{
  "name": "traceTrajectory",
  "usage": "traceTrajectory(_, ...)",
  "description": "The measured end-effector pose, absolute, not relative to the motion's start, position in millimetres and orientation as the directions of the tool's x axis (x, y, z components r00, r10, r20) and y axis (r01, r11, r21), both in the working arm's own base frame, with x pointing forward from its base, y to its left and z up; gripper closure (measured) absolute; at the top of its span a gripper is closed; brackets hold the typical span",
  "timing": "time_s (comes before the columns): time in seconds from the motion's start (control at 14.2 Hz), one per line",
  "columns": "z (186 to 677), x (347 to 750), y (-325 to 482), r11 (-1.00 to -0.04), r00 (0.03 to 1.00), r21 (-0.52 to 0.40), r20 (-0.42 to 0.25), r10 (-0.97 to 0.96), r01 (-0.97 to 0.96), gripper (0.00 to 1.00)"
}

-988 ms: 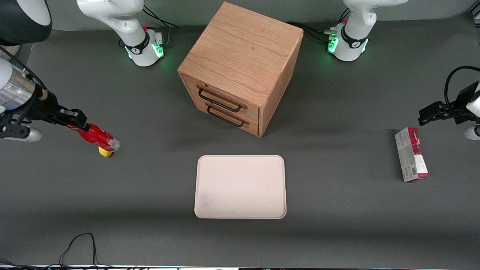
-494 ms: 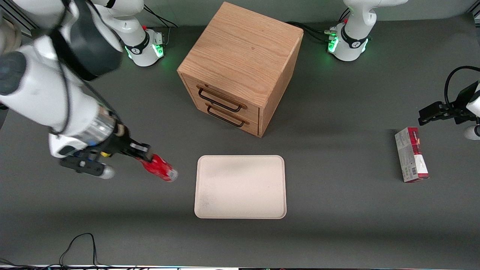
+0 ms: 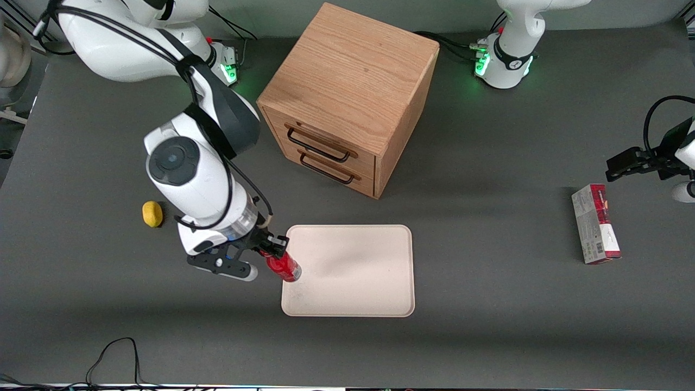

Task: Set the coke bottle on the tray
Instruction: 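Lift the red bottle and carry it over the cream tray, then lower the bottle onto the tray and open the right gripper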

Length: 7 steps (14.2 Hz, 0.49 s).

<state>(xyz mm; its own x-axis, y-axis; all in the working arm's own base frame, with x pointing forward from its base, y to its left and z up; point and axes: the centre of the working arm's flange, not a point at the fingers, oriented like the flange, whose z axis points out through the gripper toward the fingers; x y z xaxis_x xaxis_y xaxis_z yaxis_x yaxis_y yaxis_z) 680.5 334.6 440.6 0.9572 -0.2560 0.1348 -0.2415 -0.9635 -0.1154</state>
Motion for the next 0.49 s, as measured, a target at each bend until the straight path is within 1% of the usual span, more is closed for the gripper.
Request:
traceTrajectory(0.14, 409, 681, 346, -0.976, 0.969, -0.082, 0.128, -0.212, -0.203, 0.66)
traceTrajectory(0.28, 378, 684, 353, -0.985, 0.98, -0.075, 0.12, -0.162, -0.153, 0.66)
traceTrajectory(0.49, 334, 697, 344, -0.993, 0.985, -0.063, 0.13, -0.112, -0.105, 0.66)
